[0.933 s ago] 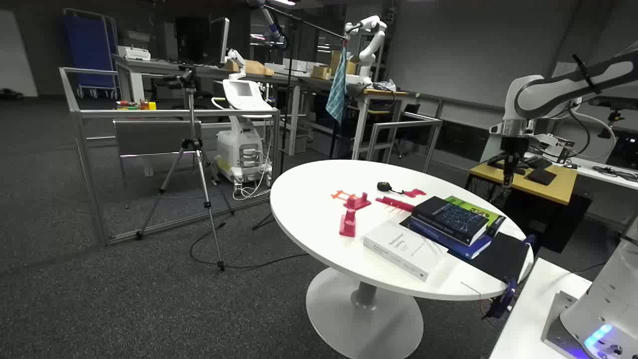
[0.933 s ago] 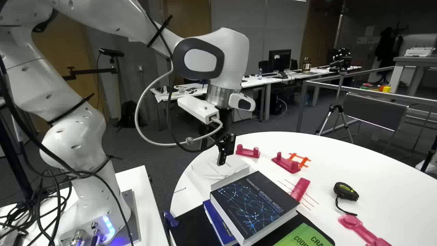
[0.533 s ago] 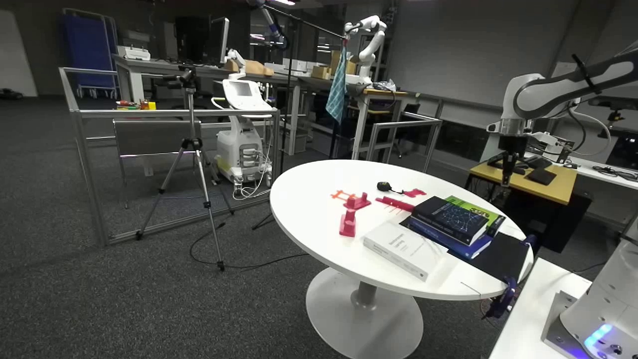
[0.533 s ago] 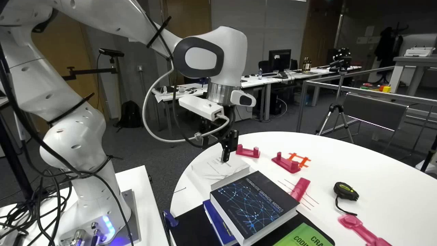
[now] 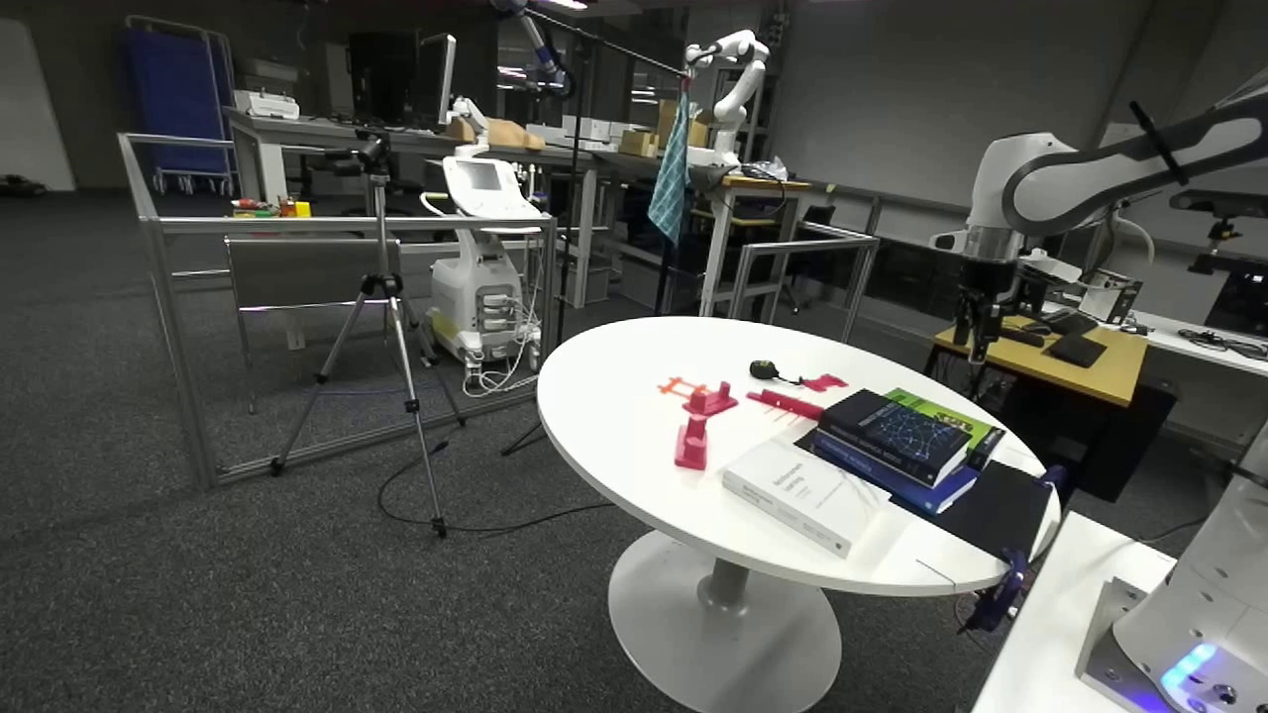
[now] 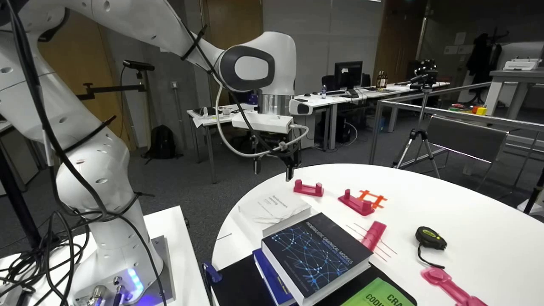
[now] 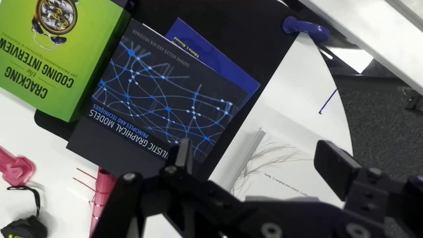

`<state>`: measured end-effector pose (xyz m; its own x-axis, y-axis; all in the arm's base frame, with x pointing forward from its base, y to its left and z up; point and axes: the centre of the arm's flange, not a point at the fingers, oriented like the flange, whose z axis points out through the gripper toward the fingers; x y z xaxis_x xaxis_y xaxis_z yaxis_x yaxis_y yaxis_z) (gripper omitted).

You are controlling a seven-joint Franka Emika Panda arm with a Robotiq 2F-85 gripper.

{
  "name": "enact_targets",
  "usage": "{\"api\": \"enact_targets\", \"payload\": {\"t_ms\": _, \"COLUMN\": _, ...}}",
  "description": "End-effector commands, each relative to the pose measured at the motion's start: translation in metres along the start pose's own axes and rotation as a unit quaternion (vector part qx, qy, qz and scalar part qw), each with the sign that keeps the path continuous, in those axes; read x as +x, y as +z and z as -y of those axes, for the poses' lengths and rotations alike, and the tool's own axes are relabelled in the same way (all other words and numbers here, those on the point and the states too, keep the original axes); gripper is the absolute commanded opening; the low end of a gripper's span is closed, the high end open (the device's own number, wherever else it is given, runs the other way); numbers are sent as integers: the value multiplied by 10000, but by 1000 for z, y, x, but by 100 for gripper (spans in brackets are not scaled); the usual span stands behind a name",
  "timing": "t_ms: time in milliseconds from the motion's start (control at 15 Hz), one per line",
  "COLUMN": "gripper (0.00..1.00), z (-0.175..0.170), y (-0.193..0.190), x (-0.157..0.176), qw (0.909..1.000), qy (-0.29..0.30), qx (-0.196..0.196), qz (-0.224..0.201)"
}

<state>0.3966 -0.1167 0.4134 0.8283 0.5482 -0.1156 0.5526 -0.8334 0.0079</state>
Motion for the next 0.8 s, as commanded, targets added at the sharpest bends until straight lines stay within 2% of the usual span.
{"api": "enact_targets", "payload": {"t_ms": 0, "gripper": 100, "z": 0, "y": 0, "x": 0, "qw": 10000, "qy": 3, "qx": 1, "qz": 7}}
{"api": "enact_targets", "payload": {"t_ms": 200, "gripper": 100, "z": -1, "y": 1, "x": -2, "qw": 10000, "qy": 35, "qx": 8, "qz": 9}}
{"api": "enact_targets", "payload": {"t_ms": 267, "gripper": 100, "z": -2, "y": 9, "x": -6, "qw": 9995, "qy": 175, "qx": -5, "qz": 271}}
{"api": "enact_targets", "payload": {"t_ms": 333, "gripper": 100, "z": 1, "y": 18, "x": -12, "qw": 9991, "qy": -9, "qx": 19, "qz": 418}}
{"api": "enact_targets", "payload": {"t_ms": 467, "gripper": 100, "z": 5, "y": 30, "x": -17, "qw": 9957, "qy": -821, "qx": -193, "qz": 379}}
{"api": "enact_targets", "payload": {"t_ms": 533, "gripper": 100, "z": 7, "y": 35, "x": -17, "qw": 9934, "qy": -1041, "qx": -324, "qz": 353}}
{"api": "enact_targets", "payload": {"t_ms": 733, "gripper": 100, "z": 14, "y": 43, "x": -6, "qw": 9828, "qy": -1732, "qx": -574, "qz": 296}}
